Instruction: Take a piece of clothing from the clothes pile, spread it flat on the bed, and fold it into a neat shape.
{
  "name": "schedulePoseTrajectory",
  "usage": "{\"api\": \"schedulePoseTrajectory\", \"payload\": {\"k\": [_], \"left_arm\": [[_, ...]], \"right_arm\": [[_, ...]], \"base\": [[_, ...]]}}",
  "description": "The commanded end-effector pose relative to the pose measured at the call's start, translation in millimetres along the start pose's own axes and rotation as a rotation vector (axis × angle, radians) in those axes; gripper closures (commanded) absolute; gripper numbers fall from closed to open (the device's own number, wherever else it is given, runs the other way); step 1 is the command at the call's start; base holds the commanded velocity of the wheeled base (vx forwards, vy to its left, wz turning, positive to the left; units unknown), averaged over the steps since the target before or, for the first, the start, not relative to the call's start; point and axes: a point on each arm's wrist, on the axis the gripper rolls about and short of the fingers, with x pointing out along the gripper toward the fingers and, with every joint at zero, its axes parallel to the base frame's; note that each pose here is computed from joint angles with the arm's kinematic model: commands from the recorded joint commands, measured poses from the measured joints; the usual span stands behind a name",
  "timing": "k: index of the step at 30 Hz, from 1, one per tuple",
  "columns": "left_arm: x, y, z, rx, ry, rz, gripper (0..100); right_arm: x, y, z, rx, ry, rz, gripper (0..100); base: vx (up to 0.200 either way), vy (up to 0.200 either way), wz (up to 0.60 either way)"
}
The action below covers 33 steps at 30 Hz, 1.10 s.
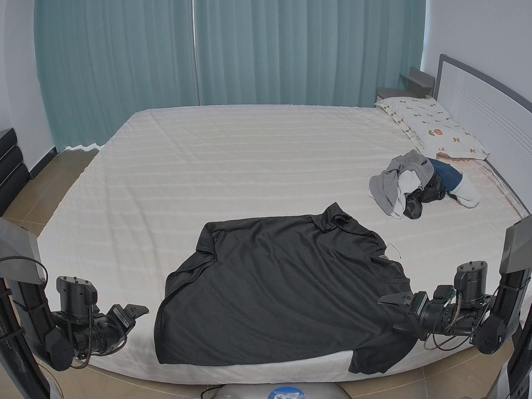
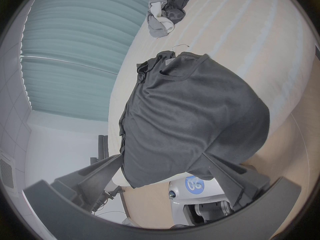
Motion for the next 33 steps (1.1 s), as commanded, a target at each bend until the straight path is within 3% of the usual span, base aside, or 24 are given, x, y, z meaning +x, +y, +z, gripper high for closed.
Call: {"api": "schedulePoseTrajectory", "payload": {"k": [1, 9, 16, 21, 28, 33], "left_arm": [[4, 0, -2, 0.004, 0.015, 0.001, 0], [8, -14, -3, 0.021, 0.024, -0.059, 0], [23, -36, 11, 0.025, -0.089, -0.102, 0], [43, -62, 17, 0.054, -0.160, -0.147, 0], [72, -95, 27, 0.103, -0.184, -0.218, 0], [102, -122, 39, 0.116, -0.167, -0.208, 0]], "right_arm": [[1, -3, -1, 0.020, -0.003, 0.000, 0], [1, -4, -2, 0.042, -0.010, 0.003, 0], [6, -11, -4, 0.046, -0.003, -0.013, 0], [9, -16, -6, 0.050, -0.010, -0.025, 0], [10, -17, -6, 0.056, -0.008, -0.028, 0], [11, -18, -6, 0.056, -0.004, -0.033, 0]], "base": [[0.000, 0.000, 0.00], [0.150, 0.000, 0.00], [0.000, 0.000, 0.00], [0.000, 0.000, 0.00], [0.000, 0.000, 0.00], [0.000, 0.000, 0.00]]}}
